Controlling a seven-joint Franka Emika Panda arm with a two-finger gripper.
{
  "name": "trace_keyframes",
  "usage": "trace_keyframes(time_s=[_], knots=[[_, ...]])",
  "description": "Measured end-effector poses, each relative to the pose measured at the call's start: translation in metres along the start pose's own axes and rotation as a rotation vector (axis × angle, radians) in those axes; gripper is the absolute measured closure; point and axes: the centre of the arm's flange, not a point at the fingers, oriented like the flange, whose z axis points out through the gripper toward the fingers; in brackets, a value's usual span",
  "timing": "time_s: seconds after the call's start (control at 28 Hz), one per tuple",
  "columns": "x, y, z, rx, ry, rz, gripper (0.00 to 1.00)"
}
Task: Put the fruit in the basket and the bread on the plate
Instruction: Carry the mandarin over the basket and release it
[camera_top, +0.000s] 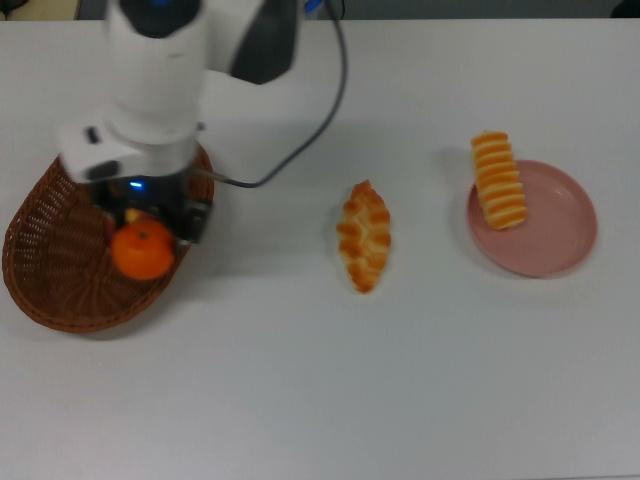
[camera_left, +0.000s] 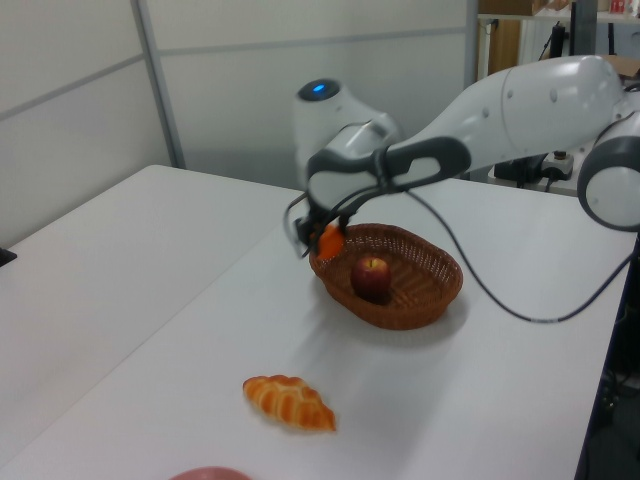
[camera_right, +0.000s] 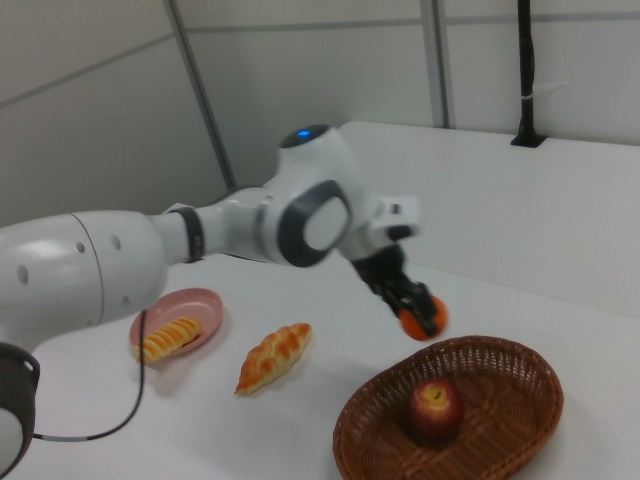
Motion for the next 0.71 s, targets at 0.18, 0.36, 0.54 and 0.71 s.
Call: trace_keyframes(time_s=[0.18,0.36,0.54,0.71], knots=[[0.004,0.062,0.014,-0.020,-0.020,-0.001,0.23],[0.001,0.089,0.040,-0.030,-0.055,-0.036,0.23],[0.004,0.082,0.076,-0.025,-0.019,-0.056,0.23],[0.003,0.075,0.098,-0.020,-0.020,-0.066,0.22]])
